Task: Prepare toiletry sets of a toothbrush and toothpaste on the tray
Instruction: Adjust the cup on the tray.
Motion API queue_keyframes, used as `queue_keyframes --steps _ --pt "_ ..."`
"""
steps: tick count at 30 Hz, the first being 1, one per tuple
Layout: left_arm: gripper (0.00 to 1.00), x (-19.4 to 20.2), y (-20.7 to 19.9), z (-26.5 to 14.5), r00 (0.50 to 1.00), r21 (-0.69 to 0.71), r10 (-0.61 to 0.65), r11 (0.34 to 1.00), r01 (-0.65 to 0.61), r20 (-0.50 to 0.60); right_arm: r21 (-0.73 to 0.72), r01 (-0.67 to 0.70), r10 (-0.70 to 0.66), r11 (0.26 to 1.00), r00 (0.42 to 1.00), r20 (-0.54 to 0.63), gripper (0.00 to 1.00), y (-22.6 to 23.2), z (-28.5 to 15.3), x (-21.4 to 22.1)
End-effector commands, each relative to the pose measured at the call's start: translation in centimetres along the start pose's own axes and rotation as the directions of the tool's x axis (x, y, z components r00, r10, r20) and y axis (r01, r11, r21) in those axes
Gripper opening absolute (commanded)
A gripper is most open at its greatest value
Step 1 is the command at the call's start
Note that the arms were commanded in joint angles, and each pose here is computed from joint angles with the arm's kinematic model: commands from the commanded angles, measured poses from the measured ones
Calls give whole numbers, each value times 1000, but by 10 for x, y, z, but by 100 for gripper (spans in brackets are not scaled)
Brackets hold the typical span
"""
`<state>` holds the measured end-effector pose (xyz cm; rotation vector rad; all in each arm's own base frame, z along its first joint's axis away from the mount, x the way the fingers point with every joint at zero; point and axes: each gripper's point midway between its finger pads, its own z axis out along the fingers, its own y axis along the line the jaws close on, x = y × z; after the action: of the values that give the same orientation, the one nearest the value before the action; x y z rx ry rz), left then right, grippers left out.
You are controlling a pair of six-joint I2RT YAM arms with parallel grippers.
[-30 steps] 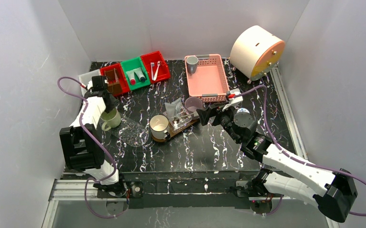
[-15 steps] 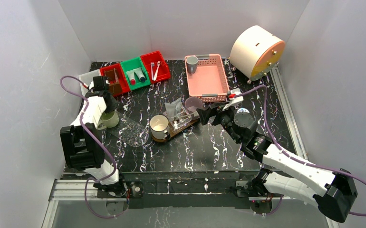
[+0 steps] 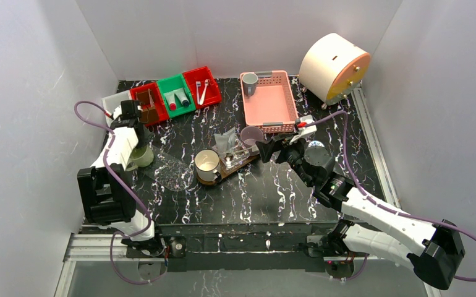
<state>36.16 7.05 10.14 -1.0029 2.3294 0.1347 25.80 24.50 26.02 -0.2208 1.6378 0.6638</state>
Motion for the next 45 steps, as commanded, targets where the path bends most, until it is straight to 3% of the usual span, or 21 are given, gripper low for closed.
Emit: queue_keyframes --steps 1,17,26,33,38,45 --pt "0 2 11 -10 997 -53 -73 996 74 37 7 -10 9 1000 999 50 95 -1 2 -12" --pt "0 18 2 -4 999 -66 42 997 -42 -8 11 -11 10 1000 999 54 95 -2 1 -12" --pt "20 15 1 -8 999 -64 40 997 -40 -5 12 -11 10 1000 998 54 95 -2 1 -13" --pt "30 7 -5 -23 999 -23 40 999 -39 12 22 -6 4 1000 998 57 95 -3 1 -16" --pt "39 -1 -12 -42 999 41 45 998 -46 31 40 10 -12 999 998 54 95 -6 2 -18" --pt "49 -28 -27 -89 985 173 100 977 -124 140 117 79 -83 990 996 37 98 -14 10 -30"
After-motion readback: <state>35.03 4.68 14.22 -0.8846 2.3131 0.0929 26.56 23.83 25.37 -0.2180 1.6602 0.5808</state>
